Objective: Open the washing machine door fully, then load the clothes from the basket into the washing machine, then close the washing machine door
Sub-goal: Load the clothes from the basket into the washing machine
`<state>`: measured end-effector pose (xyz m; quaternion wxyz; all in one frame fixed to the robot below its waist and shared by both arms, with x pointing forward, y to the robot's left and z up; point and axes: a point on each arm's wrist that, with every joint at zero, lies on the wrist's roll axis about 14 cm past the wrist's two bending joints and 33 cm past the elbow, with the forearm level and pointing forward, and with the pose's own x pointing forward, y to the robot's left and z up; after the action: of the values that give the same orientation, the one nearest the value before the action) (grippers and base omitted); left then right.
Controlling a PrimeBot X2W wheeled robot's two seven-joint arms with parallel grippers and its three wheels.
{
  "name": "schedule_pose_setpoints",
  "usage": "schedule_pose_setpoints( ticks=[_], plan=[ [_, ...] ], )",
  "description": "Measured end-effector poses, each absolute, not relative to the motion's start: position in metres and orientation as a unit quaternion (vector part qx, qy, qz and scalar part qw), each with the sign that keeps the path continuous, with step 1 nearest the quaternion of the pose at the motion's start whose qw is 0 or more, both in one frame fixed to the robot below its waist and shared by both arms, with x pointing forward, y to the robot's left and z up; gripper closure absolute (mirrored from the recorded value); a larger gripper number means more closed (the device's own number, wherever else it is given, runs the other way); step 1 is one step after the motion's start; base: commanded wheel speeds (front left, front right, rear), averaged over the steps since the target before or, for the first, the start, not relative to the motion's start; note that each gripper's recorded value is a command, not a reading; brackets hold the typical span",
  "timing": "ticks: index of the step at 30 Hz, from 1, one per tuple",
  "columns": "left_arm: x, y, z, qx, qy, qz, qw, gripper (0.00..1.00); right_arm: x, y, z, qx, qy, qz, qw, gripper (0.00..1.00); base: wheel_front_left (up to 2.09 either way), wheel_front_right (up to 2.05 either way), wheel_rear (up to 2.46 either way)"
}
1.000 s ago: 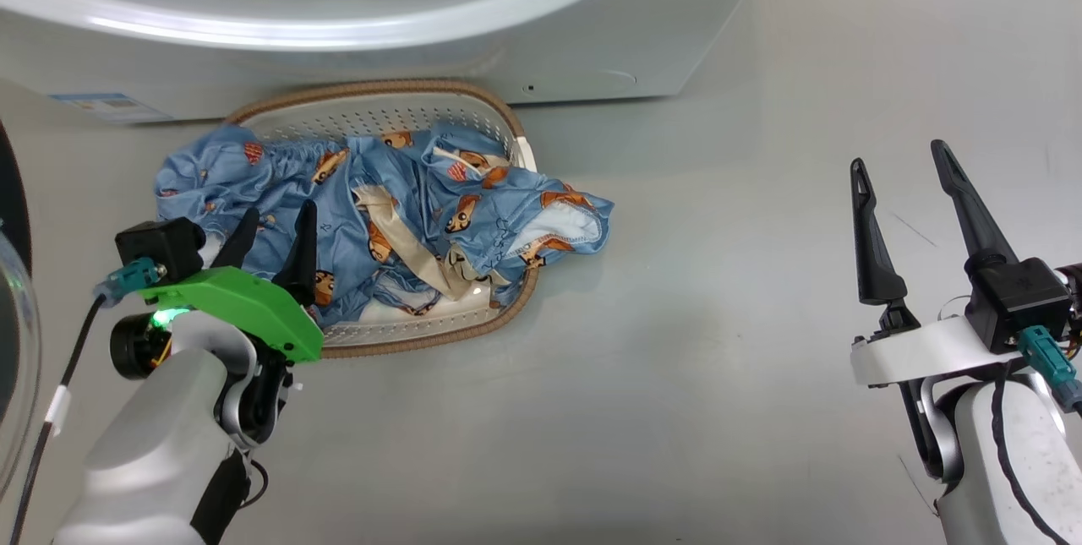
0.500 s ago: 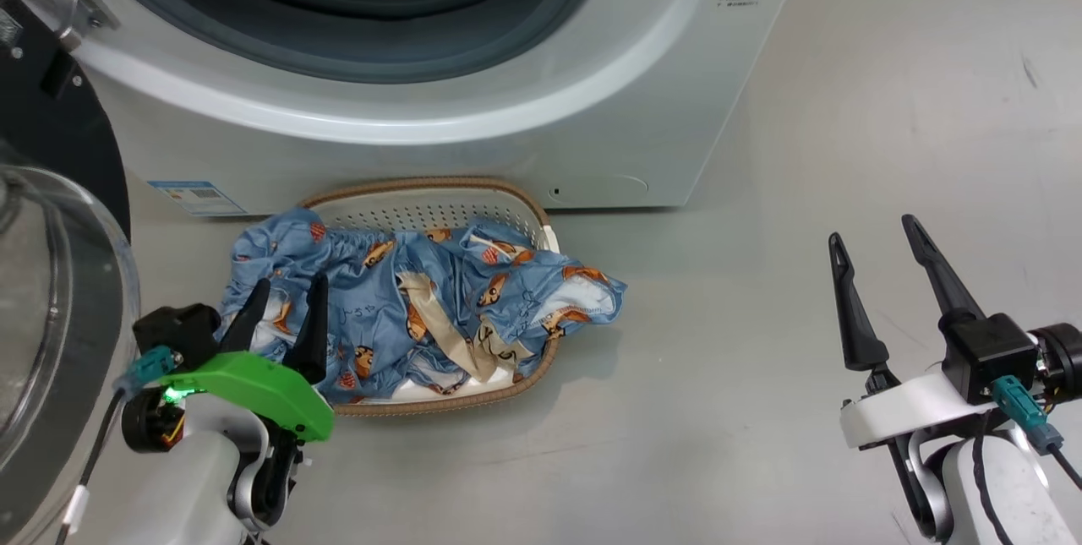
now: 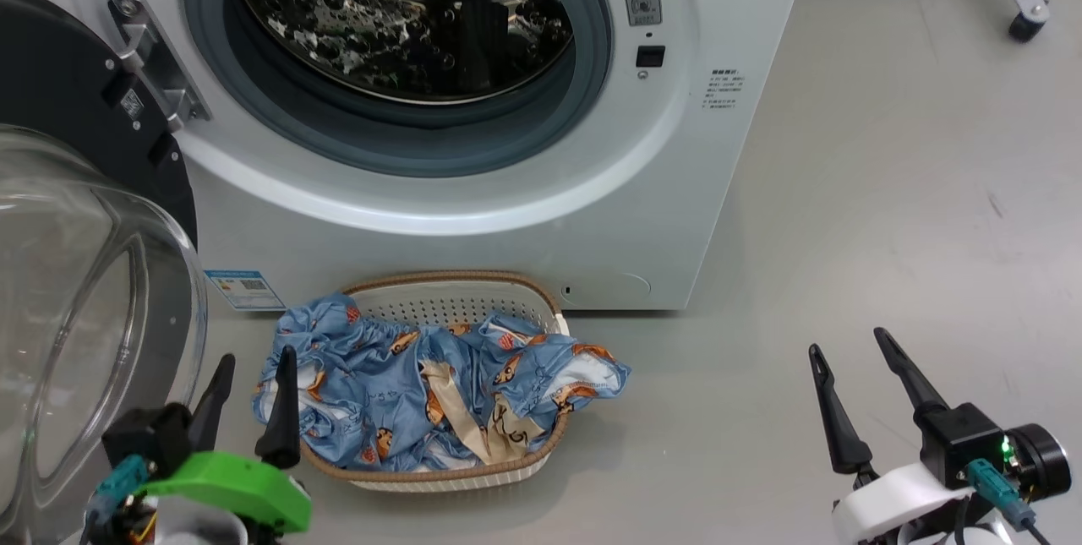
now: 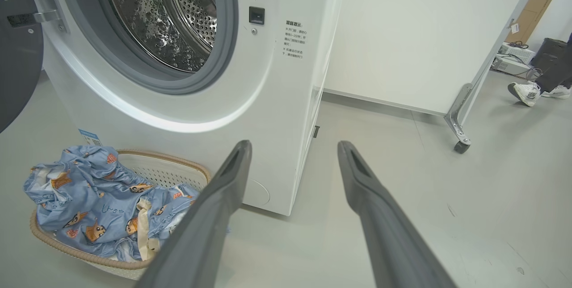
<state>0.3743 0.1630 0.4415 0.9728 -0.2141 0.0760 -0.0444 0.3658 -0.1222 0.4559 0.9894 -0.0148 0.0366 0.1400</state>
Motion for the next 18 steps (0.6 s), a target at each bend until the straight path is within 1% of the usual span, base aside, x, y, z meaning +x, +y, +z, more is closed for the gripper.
schedule_pose_setpoints(
  ticks=[7,12,18],
  plan=[
    [0.334,0.173,0.45,-0.193,0.059,-0.031,0.979,0.0,0.345,-0.121,0.471,-0.009,0.015,0.138,0.99,0.0,0.0,0.0,0.0],
    [0.325,0.169,0.465,-0.191,0.032,-0.035,0.98,0.0,0.338,-0.124,0.481,-0.008,0.0,0.132,0.991,0.0,0.0,0.0,0.0],
    [0.318,0.167,0.473,-0.181,0.019,-0.039,0.983,0.0,0.331,-0.131,0.483,-0.01,-0.004,0.121,0.993,0.0,0.0,0.0,0.0]
  ],
)
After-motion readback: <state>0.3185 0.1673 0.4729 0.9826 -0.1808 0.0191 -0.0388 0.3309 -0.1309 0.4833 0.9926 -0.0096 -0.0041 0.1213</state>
